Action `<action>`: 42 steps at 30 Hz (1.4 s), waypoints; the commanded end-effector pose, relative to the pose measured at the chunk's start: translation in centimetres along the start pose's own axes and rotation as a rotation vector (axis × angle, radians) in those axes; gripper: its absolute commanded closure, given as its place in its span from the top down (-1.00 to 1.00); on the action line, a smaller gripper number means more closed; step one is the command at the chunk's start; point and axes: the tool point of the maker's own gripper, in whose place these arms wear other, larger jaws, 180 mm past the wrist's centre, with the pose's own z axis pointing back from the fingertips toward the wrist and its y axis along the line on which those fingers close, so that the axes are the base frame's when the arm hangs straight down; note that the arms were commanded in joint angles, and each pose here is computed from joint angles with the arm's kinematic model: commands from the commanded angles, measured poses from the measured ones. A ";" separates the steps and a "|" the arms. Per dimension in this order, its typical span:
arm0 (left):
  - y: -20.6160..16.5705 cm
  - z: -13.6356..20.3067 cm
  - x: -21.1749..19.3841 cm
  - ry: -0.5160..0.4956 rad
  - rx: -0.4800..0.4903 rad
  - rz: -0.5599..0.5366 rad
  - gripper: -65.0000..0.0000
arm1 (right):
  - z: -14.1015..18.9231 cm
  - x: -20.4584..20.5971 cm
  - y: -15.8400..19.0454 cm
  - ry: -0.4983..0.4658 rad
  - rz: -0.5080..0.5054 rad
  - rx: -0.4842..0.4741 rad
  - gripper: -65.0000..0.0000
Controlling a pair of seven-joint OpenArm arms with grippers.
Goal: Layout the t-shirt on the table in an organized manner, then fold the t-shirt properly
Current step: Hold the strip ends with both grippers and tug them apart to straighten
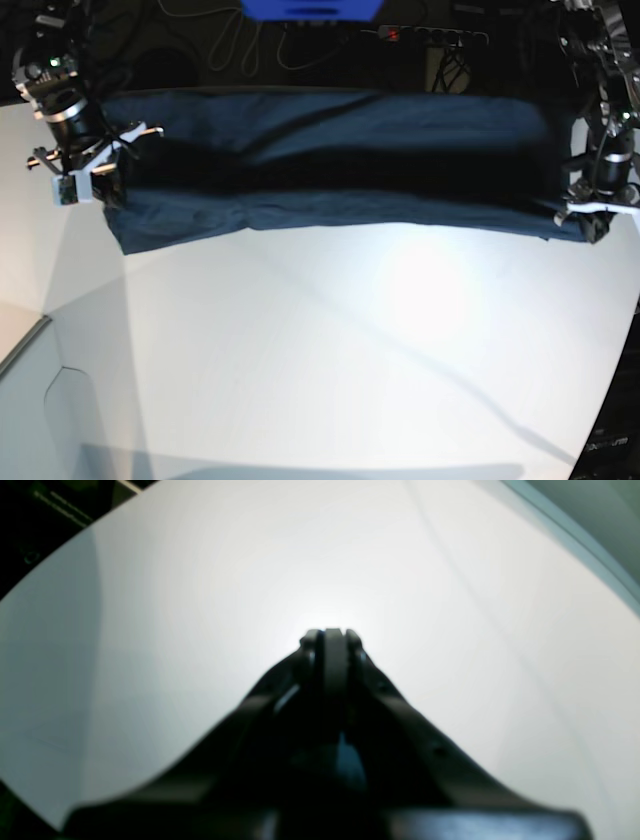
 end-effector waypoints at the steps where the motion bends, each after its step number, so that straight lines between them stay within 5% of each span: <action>1: -0.2 0.2 1.0 -0.037 -0.008 -0.006 -1.00 | 0.3 1.3 0.2 -0.051 0.000 0.012 -1.00; 11: 2.0 1.2 -0.6 -0.012 0.056 0.034 -1.00 | 1.1 -0.3 0.6 -0.008 -0.003 0.019 -1.00; 29: 2.9 0.1 -1.3 0.009 0.076 0.049 -1.00 | 4.3 0.9 4.8 -0.112 -0.042 0.096 -1.00; 42: 3.6 0.1 -2.9 0.045 0.099 0.064 -1.00 | 1.9 -2.9 4.5 -0.033 -0.113 0.112 -1.00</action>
